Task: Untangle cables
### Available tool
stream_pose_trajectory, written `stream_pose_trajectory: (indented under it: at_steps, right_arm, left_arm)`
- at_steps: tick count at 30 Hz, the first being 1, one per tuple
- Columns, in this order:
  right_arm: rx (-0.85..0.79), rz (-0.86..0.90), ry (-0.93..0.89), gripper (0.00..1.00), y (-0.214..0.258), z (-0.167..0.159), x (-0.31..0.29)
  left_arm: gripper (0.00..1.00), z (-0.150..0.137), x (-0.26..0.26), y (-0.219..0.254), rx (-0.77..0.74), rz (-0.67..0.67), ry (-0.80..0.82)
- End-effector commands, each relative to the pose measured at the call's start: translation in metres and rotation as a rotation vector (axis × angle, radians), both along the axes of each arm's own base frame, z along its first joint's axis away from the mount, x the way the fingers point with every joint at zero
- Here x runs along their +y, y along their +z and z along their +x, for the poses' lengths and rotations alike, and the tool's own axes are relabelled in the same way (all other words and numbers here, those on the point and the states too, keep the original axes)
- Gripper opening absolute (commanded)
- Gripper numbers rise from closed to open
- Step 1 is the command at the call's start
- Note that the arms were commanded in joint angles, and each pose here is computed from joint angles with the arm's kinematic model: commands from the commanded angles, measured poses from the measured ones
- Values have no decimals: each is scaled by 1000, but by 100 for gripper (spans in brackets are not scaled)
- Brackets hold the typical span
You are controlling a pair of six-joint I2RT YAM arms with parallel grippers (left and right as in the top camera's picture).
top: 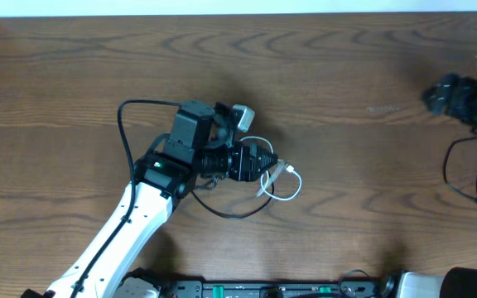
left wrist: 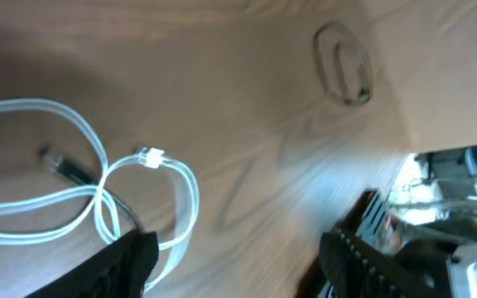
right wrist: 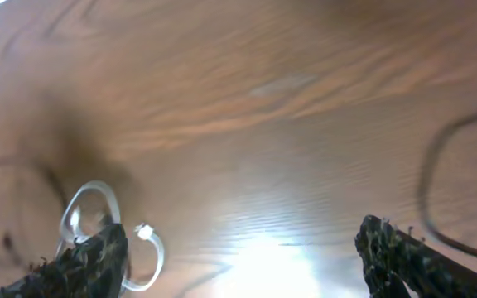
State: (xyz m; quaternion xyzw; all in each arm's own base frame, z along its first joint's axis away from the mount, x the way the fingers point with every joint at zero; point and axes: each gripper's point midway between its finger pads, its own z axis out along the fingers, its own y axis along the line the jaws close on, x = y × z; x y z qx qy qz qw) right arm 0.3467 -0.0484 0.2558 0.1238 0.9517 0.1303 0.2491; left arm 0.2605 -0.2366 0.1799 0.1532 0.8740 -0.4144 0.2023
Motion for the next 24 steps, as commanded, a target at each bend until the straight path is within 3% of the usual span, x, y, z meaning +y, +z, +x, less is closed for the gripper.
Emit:
stream_pose_trajectory:
  at_steps: [1,7,12,18,24]
  right_arm:
    - [46,34,164,84,-14,-7,48]
    - [173,54,358,82,-70,-28,114]
    - [209,156,534,78,-108,-53,185]
    - [241,238,481,78,-144,-69,245]
    - [235,268,397,75,-169,-78,278]
  left_arm:
    - [68,9,32,-33,-2,218,117]
    - [68,15,91,-64,19,529,320]
    - [68,16,118,-70,55,625,449]
    - [68,16,151,-74,135,664,616]
    - [68,14,158,-76,157,674,631]
